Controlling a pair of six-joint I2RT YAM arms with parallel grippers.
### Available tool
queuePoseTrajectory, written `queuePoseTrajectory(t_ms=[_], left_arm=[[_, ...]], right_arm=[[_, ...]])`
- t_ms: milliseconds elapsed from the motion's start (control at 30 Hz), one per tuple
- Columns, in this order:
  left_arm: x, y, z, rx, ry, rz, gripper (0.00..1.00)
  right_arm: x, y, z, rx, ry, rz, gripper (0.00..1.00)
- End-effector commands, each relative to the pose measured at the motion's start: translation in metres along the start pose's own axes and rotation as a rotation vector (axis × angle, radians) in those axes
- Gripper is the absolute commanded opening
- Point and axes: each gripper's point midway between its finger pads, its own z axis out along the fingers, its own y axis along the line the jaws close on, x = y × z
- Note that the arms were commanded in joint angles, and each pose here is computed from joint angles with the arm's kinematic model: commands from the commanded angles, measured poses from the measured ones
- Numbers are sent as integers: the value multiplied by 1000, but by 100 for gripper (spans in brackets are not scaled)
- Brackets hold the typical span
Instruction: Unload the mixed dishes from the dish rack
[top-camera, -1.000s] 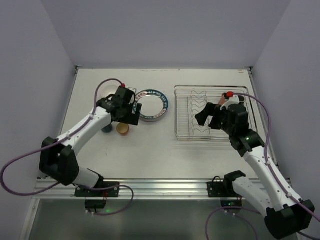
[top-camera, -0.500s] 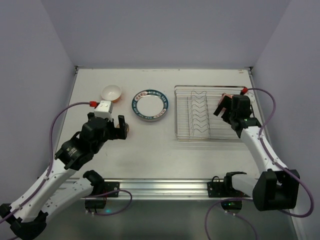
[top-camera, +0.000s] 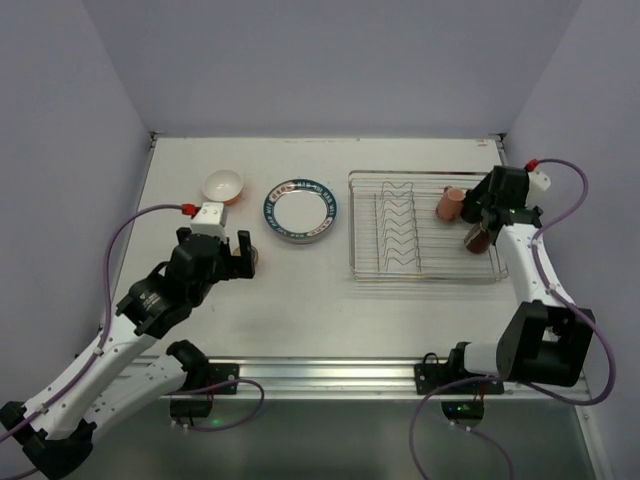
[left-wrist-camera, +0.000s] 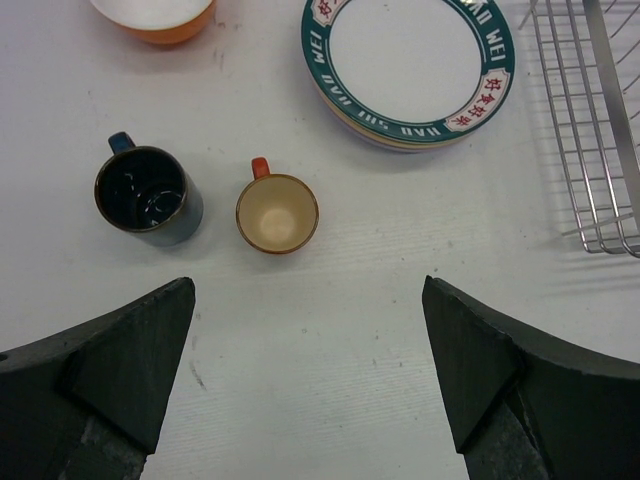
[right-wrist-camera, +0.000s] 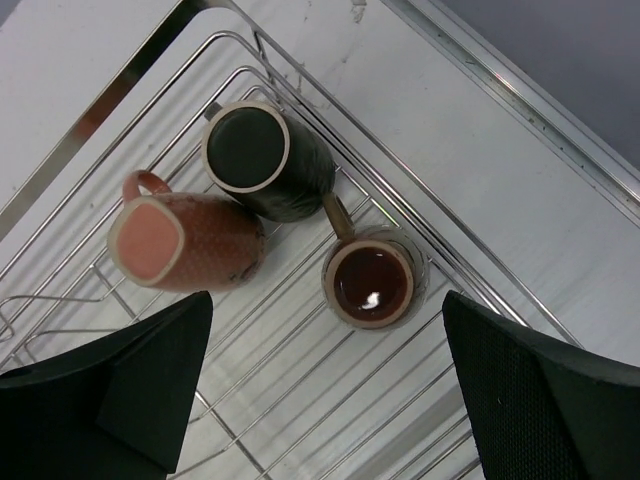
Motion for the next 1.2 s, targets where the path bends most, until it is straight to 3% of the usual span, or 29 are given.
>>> queuePoseTrajectory(t_ms=[0, 367, 500, 667, 767, 867, 1000, 1167], left_arm=[[-10, -1, -4, -2, -54, -38, 100], [-6, -6, -2, 11, -40, -23, 100], [-5, -8, -2, 16, -34, -17, 100], [-4, -9, -2, 19, -32, -16, 100], [-4, -10, -1, 18, -30, -14, 100], [-4, -10, -1, 16, -29, -14, 100], [-3, -10, 0, 15, -26, -12, 100], [-3, -9, 0, 10, -26, -13, 100]], right_arm=[[-11, -7, 13, 89, -7, 10, 99], [24, -20, 53, 180, 134, -35, 99], [32, -18, 61, 182, 164, -46, 91], [37, -20, 64, 168, 156, -52, 71], [40, -19, 64, 155, 165, -56, 66], [45, -17, 63, 134, 177, -61, 54], [46, -10, 58, 79, 186, -59, 31], [40, -3, 40, 1, 164, -51, 8]])
